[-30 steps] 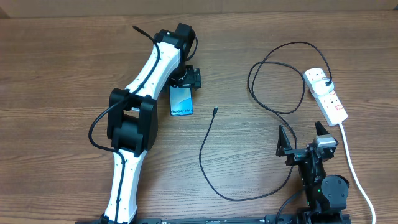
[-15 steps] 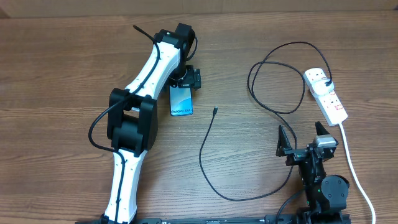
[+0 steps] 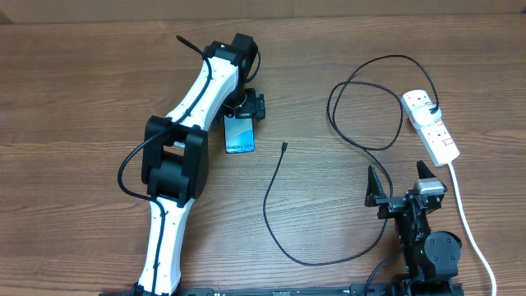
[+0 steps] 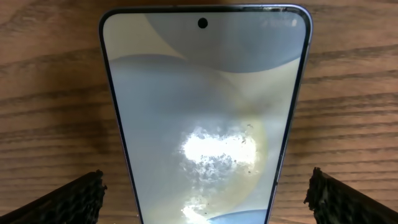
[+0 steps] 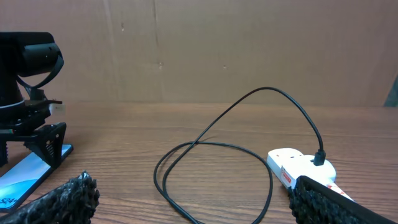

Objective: Plug charger to phone and switch on socket
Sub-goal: 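Close the left gripper on the phone's top edge, then lift the phone with the left gripper and raise it upright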

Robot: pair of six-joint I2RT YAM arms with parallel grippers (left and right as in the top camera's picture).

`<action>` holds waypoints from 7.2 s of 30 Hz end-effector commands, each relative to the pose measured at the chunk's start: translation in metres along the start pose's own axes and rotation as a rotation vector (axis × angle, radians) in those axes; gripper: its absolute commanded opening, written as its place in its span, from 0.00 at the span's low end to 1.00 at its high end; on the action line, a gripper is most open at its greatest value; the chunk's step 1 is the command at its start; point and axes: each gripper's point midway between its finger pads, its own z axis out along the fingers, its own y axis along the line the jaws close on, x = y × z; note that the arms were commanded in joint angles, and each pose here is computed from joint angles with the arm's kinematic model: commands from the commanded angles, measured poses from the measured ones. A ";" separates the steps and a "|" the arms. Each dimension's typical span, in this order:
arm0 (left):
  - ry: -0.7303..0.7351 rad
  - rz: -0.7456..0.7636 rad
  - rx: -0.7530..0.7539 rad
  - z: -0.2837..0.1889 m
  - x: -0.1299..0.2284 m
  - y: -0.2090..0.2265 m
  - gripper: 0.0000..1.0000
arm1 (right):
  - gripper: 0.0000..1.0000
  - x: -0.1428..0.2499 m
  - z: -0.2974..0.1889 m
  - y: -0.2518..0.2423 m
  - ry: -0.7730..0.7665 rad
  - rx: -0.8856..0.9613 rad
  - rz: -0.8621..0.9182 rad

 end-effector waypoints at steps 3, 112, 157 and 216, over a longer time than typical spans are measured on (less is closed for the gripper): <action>0.005 -0.021 -0.017 0.004 -0.001 0.007 1.00 | 1.00 0.002 0.000 -0.001 -0.004 0.006 -0.002; 0.054 -0.045 -0.013 0.037 0.016 0.010 0.75 | 1.00 0.002 0.000 -0.001 -0.004 0.006 -0.001; 0.096 -0.048 0.048 0.002 0.018 -0.002 0.72 | 1.00 0.002 0.000 -0.001 -0.004 0.006 -0.001; 0.541 -0.226 1.388 -0.174 0.014 -0.082 0.74 | 1.00 0.002 0.000 -0.001 -0.004 0.006 -0.001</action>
